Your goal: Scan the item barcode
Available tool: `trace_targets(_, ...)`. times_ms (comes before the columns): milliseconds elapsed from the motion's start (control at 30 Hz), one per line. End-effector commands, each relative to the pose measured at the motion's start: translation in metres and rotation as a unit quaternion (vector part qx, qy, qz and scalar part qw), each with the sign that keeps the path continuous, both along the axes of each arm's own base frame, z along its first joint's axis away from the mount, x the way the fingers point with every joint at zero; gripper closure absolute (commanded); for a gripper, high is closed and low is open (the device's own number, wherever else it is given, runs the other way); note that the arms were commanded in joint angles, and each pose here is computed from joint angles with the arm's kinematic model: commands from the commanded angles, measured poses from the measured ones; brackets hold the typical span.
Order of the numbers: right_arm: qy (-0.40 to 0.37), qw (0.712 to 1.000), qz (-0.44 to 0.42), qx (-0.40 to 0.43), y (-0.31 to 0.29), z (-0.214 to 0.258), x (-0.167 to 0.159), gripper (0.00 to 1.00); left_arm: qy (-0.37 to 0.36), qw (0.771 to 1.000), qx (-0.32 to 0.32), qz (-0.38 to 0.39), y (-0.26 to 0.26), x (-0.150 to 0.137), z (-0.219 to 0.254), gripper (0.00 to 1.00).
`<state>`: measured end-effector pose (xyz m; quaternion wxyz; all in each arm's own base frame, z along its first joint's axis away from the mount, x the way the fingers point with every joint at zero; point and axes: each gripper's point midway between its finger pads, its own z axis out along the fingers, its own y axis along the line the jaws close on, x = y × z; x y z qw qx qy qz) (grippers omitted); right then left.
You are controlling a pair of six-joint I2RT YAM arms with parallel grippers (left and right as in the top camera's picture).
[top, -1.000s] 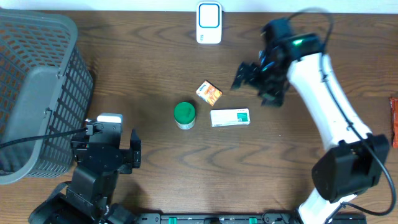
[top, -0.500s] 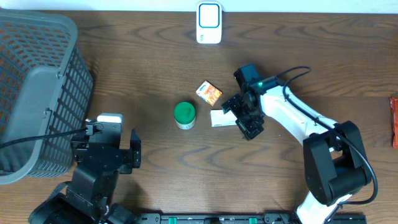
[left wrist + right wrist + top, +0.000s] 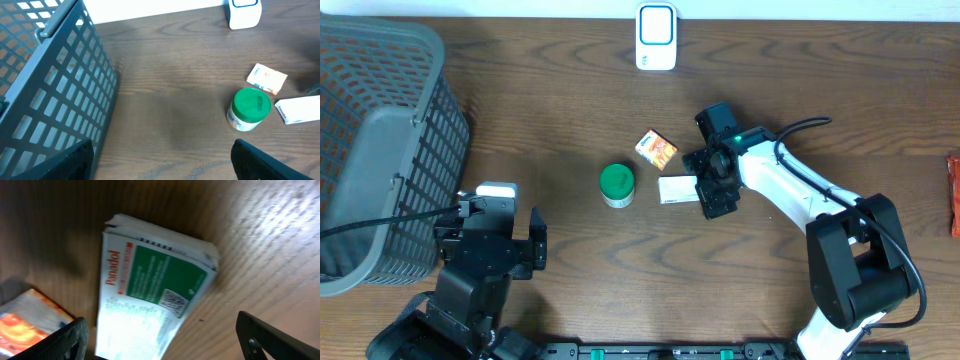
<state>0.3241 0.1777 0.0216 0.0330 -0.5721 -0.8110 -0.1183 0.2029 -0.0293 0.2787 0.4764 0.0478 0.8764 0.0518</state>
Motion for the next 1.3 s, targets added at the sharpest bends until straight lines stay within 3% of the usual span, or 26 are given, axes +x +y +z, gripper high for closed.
trace_targets(0,0.026,0.999,-0.039,-0.014,-0.002,-0.018,-0.004,0.12,-0.001,1.0,0.0,0.004,0.001,-0.001,0.0,0.12)
trace_targets(400,0.082,0.995,-0.055,0.019,0.005,-0.069,-0.006,0.15,-0.001,1.0,0.0,0.004,0.001,-0.001,0.0,0.12)
trace_targets(500,0.082,0.996,-0.039,0.008,0.0,-0.072,-0.007,0.27,-0.001,1.0,0.0,0.004,0.001,-0.001,0.0,0.12)
trace_targets(633,0.083,0.996,-0.007,-0.023,-0.015,-0.074,-0.012,0.33,-0.001,1.0,0.0,0.004,0.001,-0.001,0.0,0.12)
trace_targets(800,0.085,0.993,0.055,-0.057,-0.035,-0.075,-0.018,0.11,-0.001,1.0,0.0,0.004,0.001,-0.001,0.0,0.12)
trace_targets(900,0.104,0.991,0.051,-0.062,-0.045,-0.074,-0.024,0.09,-0.001,1.0,0.0,0.004,0.001,-0.001,0.0,0.12)
trace_targets(1200,0.108,0.99,0.039,-0.085,-0.062,-0.075,-0.023,0.25,-0.001,1.0,0.0,0.004,0.001,-0.001,0.0,0.12)
trace_targets(1267,0.102,0.989,0.039,-0.105,-0.069,-0.075,-0.021,0.35,-0.001,1.0,0.0,0.004,0.001,-0.001,0.0,0.12)
